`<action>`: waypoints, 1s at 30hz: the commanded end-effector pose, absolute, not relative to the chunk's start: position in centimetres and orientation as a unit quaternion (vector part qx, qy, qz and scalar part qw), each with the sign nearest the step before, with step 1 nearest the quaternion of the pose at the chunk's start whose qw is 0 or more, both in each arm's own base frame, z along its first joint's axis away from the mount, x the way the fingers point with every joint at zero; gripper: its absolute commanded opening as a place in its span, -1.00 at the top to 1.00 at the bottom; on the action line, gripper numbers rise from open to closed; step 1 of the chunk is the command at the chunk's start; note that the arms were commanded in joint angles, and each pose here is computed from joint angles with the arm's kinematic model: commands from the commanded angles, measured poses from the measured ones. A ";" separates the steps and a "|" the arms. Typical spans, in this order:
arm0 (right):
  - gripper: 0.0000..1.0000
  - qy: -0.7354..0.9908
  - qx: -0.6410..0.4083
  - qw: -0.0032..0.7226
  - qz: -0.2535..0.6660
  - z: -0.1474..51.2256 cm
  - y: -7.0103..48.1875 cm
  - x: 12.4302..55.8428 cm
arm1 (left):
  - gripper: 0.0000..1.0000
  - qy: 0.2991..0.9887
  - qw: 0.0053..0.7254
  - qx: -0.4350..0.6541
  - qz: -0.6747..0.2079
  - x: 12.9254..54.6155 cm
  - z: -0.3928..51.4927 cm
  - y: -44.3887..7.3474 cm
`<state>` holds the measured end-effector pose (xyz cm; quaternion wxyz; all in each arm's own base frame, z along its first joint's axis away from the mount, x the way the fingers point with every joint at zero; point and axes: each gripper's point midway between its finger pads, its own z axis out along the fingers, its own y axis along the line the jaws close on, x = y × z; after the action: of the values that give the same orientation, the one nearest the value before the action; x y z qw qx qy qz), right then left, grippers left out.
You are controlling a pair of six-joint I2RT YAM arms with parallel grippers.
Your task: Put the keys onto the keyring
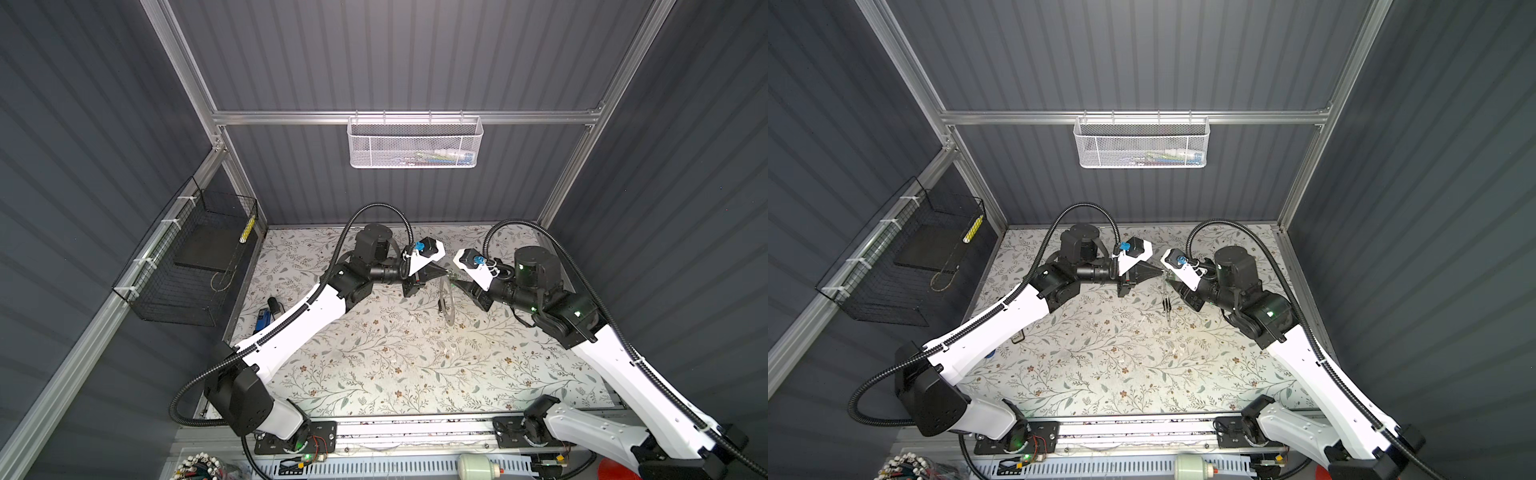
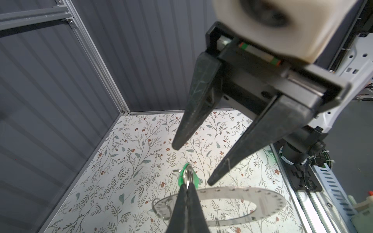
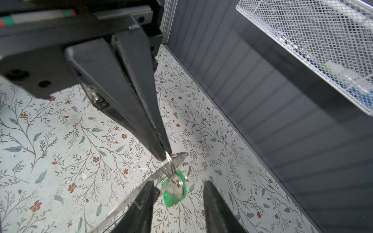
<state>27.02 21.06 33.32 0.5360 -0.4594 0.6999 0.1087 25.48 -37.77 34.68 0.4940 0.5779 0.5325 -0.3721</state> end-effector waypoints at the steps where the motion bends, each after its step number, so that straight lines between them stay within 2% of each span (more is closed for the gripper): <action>1: 0.15 0.709 -0.442 0.538 0.108 33.2 20.8 27.8 | 1.00 0.501 0.513 0.580 -0.387 24.3 36.9 -37.3; 8: 0.21 0.725 -0.407 0.531 0.163 32.8 20.6 28.2 | 1.00 0.485 0.520 0.586 -0.389 23.7 37.3 -37.1; 18: 0.27 0.695 -0.426 0.516 0.263 33.3 22.6 27.0 | 1.00 0.473 0.532 0.582 -0.394 23.7 37.9 -37.2; 25: 0.55 0.690 -0.424 0.502 0.305 33.2 22.8 26.7 | 1.00 0.462 0.545 0.575 -0.398 23.7 38.6 -37.0; 30: 0.82 0.684 -0.424 0.499 0.321 33.3 23.1 26.6 | 1.00 0.459 0.555 0.568 -0.400 23.9 39.2 -36.8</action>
<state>26.99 22.58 32.97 0.5001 -0.4193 0.6974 0.2962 24.69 -37.54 36.72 0.5292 0.5739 0.4875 -0.3909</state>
